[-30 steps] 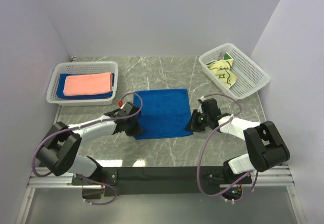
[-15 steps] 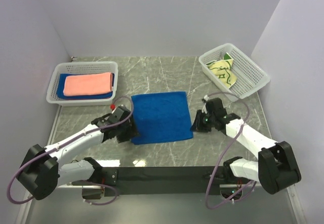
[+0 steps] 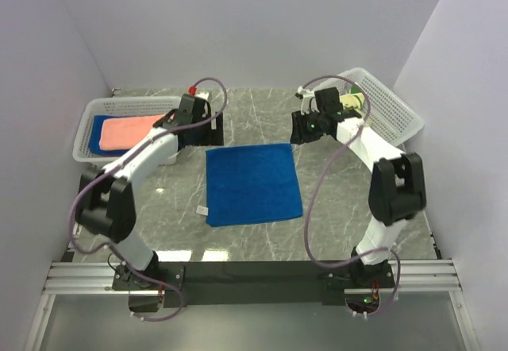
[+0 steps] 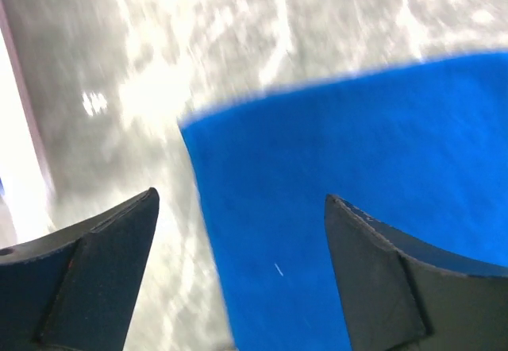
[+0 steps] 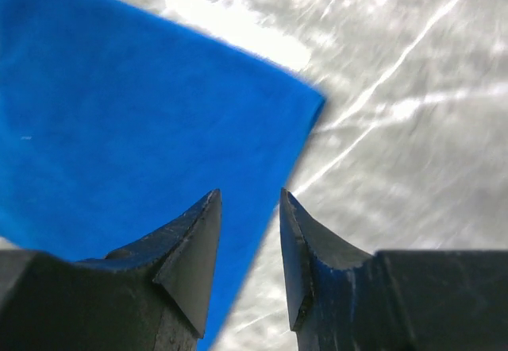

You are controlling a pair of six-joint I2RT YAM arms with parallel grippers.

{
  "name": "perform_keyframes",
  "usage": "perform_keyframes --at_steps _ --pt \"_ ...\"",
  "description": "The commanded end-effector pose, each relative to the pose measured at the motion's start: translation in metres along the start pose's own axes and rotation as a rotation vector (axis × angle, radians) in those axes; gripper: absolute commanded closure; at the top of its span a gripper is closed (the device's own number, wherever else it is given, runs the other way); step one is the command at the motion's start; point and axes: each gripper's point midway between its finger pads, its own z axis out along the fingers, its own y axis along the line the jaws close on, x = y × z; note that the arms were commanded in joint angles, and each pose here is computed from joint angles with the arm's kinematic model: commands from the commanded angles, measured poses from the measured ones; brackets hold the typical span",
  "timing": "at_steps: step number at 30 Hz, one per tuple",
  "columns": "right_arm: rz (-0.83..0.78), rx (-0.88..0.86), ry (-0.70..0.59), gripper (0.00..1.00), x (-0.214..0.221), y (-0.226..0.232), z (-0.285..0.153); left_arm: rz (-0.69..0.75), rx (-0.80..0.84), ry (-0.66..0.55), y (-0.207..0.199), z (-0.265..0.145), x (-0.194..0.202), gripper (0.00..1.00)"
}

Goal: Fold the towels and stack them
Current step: Fold the towel

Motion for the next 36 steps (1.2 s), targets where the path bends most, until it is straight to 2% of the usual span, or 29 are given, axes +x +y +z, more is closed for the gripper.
perform_keyframes --at_steps 1,2,4,5,6,7,8,10,11,14,16,18,26,31,34,36 --pt "-0.144 -0.047 0.038 0.57 -0.009 -0.012 0.007 0.165 0.028 -0.002 0.006 0.027 -0.022 0.12" --pt "-0.155 -0.047 0.044 0.58 -0.014 -0.017 0.016 0.175 0.028 -0.013 0.005 0.031 -0.032 0.19" --pt "-0.157 -0.053 0.096 0.59 -0.007 -0.024 0.033 0.206 0.003 0.033 0.011 0.052 -0.024 0.25" --pt "-0.162 -0.059 0.083 0.63 -0.019 -0.024 0.034 0.209 -0.003 0.024 0.010 0.055 -0.032 0.30" --pt "-0.152 -0.070 0.097 0.65 -0.019 -0.023 0.037 0.207 -0.009 0.035 0.011 0.059 -0.031 0.42" --pt "-0.144 -0.085 0.099 0.66 -0.021 -0.022 0.041 0.206 -0.005 0.042 0.010 0.065 -0.029 0.46" --pt "-0.133 -0.137 0.097 0.69 -0.024 -0.015 0.047 0.204 0.014 0.047 0.007 0.066 -0.028 0.57" --pt "-0.097 -0.167 0.103 0.71 -0.021 -0.013 0.058 0.190 0.041 0.065 0.003 0.073 -0.021 0.66" --pt "-0.086 -0.184 0.101 0.78 -0.023 -0.010 0.059 0.183 0.056 0.080 0.000 0.074 -0.017 0.76" --pt "-0.047 -0.217 0.142 0.84 -0.016 -0.009 0.071 0.169 0.071 0.124 0.000 0.082 0.000 0.85" --pt "-0.020 -0.233 0.188 0.85 -0.004 -0.008 0.078 0.166 0.073 0.150 0.002 0.086 0.011 0.95" --pt "-0.009 -0.218 0.204 0.85 -0.002 -0.012 0.081 0.165 0.068 0.179 0.005 0.089 0.020 0.99" --pt "0.068 -0.163 0.250 0.85 0.012 -0.032 0.099 0.172 -0.028 0.258 0.030 0.109 0.046 0.99" --pt "0.088 -0.102 0.262 0.86 0.016 -0.046 0.098 0.141 -0.100 0.259 0.049 0.116 0.047 0.99" --pt "0.067 -0.062 0.258 0.86 0.012 -0.053 0.086 0.139 -0.124 0.261 0.053 0.113 0.046 0.97" --pt "0.032 -0.061 0.245 0.86 0.005 -0.052 0.076 0.135 -0.111 0.250 0.049 0.109 0.040 0.90"
